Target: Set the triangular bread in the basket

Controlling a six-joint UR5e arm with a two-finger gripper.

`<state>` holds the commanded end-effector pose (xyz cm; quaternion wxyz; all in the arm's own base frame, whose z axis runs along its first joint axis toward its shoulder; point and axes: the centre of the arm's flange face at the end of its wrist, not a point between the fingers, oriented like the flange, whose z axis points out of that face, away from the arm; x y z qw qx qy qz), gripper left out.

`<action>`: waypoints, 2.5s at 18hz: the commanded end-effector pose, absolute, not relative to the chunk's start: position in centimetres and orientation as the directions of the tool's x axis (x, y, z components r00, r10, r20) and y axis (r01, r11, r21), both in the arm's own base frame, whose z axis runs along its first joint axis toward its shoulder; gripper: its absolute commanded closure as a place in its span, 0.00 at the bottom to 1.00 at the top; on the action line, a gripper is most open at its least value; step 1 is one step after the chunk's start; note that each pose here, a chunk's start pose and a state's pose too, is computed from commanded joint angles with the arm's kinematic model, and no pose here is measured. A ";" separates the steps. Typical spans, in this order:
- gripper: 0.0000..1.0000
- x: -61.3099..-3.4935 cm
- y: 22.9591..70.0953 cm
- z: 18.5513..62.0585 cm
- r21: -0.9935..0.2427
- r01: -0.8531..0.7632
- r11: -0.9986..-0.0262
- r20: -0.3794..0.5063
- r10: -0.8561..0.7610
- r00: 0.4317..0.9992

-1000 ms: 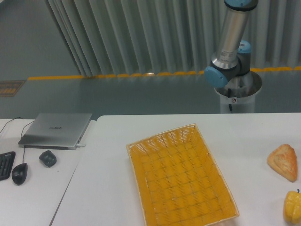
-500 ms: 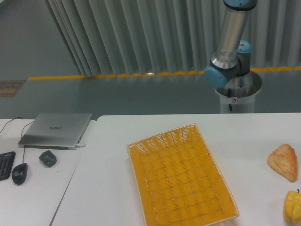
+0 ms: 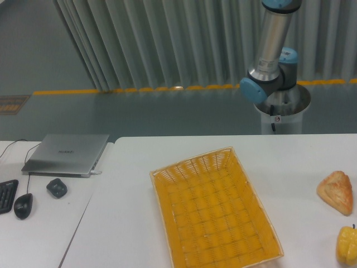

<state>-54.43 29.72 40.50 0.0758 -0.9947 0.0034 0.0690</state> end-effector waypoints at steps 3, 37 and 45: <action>0.00 -50.9 34.4 39.1 -0.148 -0.023 -0.989 -0.101 -0.008 0.995; 0.07 -43.1 44.4 26.9 0.119 -0.250 -0.961 0.058 -0.245 0.968; 0.79 -44.7 44.6 27.3 0.168 -0.247 -0.954 0.070 -0.239 0.969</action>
